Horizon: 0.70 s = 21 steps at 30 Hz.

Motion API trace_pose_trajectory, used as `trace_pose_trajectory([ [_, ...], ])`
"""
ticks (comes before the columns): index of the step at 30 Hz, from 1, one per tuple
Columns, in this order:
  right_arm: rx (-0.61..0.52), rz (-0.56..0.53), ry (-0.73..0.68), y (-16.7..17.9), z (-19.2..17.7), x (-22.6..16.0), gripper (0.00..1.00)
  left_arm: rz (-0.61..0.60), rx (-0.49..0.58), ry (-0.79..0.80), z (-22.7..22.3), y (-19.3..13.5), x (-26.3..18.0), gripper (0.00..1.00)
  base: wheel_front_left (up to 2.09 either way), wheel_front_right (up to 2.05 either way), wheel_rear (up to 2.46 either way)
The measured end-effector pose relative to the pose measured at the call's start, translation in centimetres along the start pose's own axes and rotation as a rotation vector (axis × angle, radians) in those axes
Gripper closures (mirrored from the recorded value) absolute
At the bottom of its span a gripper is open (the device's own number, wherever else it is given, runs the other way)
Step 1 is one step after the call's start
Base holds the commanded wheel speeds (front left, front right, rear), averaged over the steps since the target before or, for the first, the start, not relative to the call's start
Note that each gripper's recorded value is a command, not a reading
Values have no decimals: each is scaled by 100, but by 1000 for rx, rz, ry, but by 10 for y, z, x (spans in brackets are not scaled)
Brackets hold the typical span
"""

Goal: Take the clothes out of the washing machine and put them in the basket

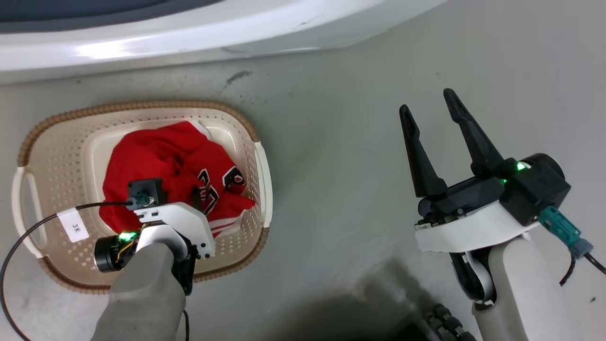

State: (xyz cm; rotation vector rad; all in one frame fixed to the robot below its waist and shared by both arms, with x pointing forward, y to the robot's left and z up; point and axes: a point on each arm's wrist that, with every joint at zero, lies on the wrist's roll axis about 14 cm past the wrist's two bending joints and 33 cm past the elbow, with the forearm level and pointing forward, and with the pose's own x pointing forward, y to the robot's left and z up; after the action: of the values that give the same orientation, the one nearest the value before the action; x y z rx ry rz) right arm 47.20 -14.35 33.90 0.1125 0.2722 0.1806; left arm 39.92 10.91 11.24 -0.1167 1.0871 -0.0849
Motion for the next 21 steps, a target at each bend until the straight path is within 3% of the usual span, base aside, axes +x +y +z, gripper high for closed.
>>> trace_pose_trajectory([
  [8,-35,-23,-69,-3,35,-17,0,-51,-18,-190,57,-13,-40,0,0,0,0],
  [21,-97,-44,-229,9,116,-78,0,-91,-8,-745,172,-20,-189,0,0,0,0],
])
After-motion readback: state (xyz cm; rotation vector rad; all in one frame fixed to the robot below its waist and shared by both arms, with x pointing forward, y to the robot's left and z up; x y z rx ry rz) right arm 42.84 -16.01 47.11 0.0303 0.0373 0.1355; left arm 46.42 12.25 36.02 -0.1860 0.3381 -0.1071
